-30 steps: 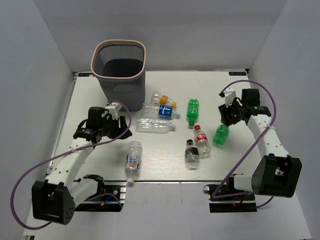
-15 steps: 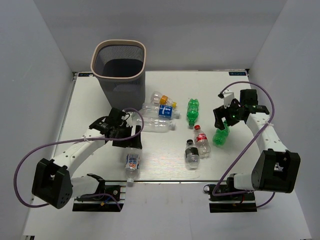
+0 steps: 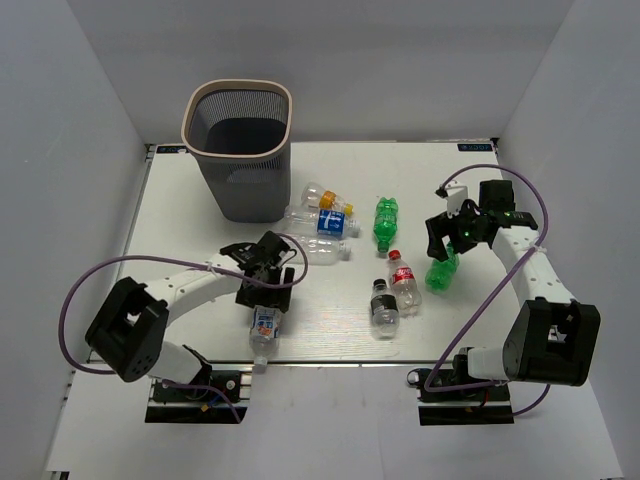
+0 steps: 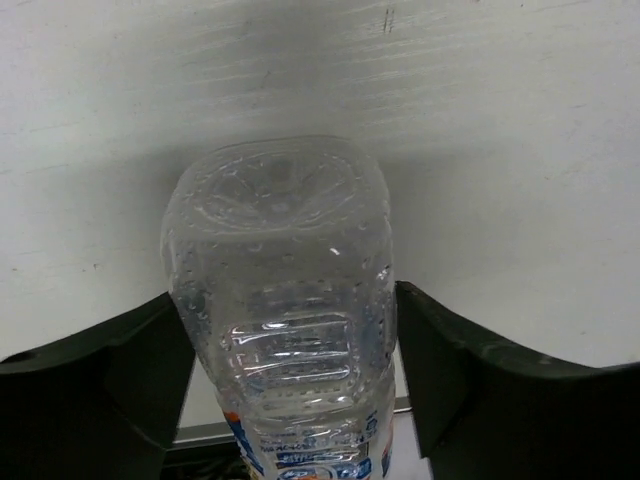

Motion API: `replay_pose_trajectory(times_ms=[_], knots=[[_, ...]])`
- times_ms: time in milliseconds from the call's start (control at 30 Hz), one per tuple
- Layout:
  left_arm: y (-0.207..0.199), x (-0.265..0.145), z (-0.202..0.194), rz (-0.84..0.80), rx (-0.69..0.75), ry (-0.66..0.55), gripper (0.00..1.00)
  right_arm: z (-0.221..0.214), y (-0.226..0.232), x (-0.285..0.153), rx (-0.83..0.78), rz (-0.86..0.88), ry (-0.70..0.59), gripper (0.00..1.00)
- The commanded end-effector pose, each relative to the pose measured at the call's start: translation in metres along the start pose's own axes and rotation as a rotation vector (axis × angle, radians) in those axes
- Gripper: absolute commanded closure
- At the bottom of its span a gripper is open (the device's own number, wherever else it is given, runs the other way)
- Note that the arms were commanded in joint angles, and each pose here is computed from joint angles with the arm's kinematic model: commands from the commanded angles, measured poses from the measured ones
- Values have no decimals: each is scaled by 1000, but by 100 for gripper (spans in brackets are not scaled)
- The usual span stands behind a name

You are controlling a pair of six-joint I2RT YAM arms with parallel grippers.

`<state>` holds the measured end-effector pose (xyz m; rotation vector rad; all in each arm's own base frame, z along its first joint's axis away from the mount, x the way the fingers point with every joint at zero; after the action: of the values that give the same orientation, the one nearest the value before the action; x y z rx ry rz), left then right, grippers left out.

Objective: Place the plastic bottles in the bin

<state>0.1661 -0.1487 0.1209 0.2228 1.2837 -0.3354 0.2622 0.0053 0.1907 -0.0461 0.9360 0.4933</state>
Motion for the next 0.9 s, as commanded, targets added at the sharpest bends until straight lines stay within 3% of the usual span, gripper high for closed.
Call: replay_pose_trajectory(times_ms=[0, 133, 200, 400, 500, 533, 633, 867], knots=[[-4, -5, 14, 60, -21, -94, 18, 1, 4, 2, -3, 43, -13, 10], [-17, -30, 32, -13, 44, -214, 63, -3, 9, 3, -58, 128, -1, 12], [-27, -47, 48, -81, 87, -287, 69, -4, 12, 4, -93, 185, -7, 14], [-59, -116, 100, -307, 311, -545, 78, -3, 17, 2, -155, 213, -69, 20], [-66, -150, 130, -316, 337, -673, 78, -2, 16, 3, -159, 218, -76, 49], [-69, -154, 139, -317, 347, -700, 78, -2, 16, 3, -154, 224, -75, 69], [-62, -195, 177, -234, 309, -881, 78, -2, 17, 5, -149, 245, -73, 94], [-19, -273, 260, 87, 92, -1201, 79, -5, 18, 5, -153, 241, -89, 91]])
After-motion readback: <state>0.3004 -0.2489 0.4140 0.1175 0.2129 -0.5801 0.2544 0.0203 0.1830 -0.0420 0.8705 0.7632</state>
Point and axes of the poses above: each gripper's point midway between its finger pads, its own x axis out along the fingers, its own y axis along the line the jaws close on, z = x × y, the point moved 9 cm from there along -x, back along the fingers, and after that the axes turned 11 degrees about x, right-handed, at the moved point
